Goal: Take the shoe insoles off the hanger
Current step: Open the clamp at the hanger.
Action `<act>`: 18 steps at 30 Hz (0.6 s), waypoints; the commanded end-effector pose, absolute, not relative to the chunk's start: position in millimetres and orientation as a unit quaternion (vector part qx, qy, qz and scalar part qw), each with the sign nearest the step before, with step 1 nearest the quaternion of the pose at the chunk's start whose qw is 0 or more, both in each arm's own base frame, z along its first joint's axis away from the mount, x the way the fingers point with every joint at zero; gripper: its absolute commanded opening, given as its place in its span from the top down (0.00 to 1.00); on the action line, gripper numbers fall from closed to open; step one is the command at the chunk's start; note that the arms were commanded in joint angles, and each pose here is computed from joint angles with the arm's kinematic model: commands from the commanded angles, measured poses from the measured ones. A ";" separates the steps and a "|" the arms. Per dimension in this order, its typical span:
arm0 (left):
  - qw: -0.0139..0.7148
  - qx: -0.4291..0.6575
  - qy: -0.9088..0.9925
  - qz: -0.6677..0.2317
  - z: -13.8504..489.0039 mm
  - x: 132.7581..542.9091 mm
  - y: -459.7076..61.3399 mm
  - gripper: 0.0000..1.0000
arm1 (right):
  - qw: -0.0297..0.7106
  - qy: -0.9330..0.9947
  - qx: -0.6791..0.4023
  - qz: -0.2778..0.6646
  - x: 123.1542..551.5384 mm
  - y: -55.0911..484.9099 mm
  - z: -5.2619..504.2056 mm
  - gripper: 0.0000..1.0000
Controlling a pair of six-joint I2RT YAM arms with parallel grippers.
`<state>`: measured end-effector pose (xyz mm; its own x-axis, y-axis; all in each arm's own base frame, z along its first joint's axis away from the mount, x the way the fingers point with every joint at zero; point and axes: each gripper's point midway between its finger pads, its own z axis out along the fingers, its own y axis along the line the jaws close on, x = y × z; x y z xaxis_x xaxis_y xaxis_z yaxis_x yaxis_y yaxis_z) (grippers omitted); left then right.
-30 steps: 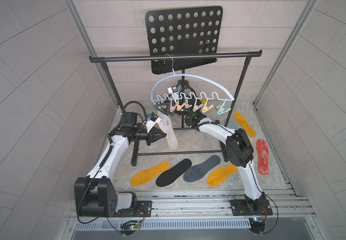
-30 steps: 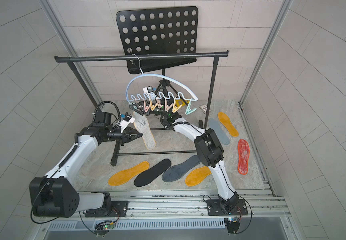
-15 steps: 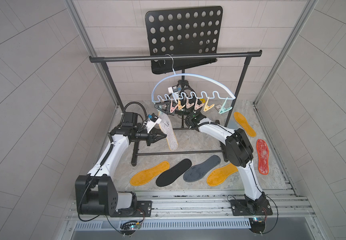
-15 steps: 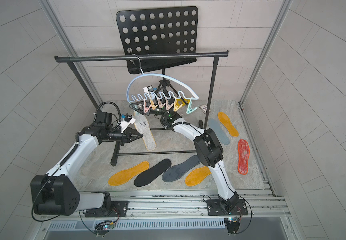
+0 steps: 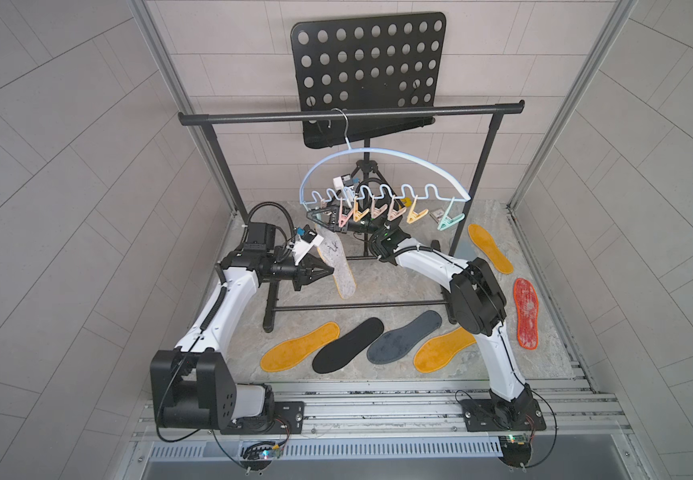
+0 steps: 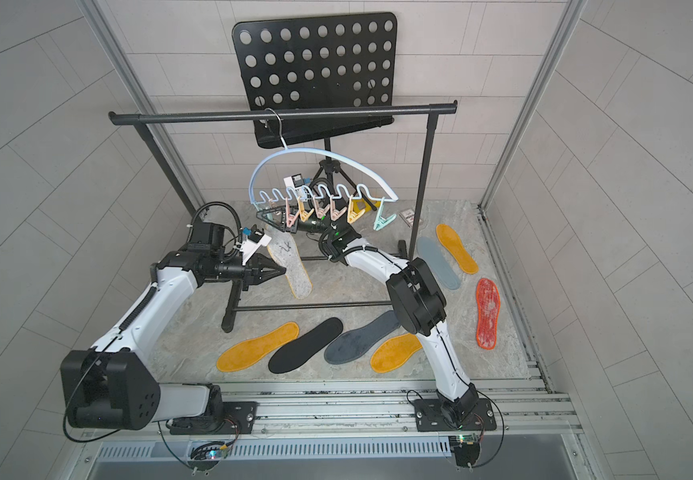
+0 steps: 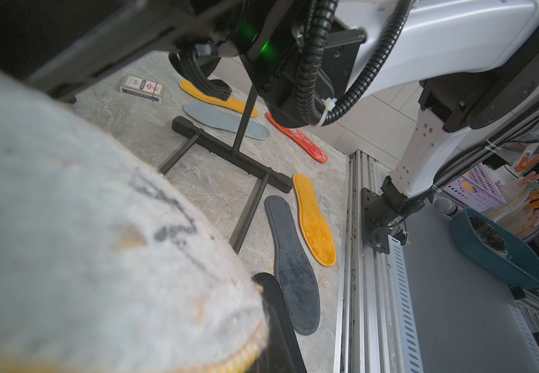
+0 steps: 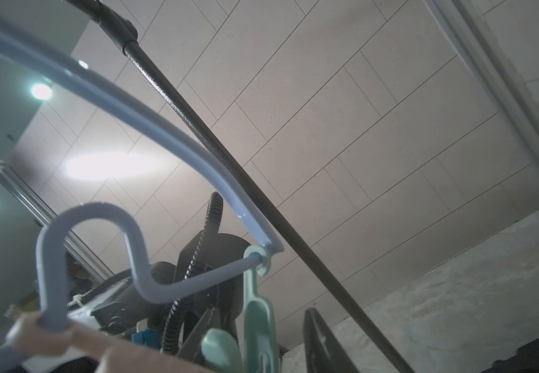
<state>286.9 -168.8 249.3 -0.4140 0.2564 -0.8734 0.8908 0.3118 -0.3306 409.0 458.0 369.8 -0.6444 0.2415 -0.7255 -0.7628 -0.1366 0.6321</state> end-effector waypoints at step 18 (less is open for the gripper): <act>0.366 0.357 0.777 -0.366 230.9 302.6 -153.0 1.00 | 0.375 0.581 -0.228 0.686 419.7 459.3 374.8 0.99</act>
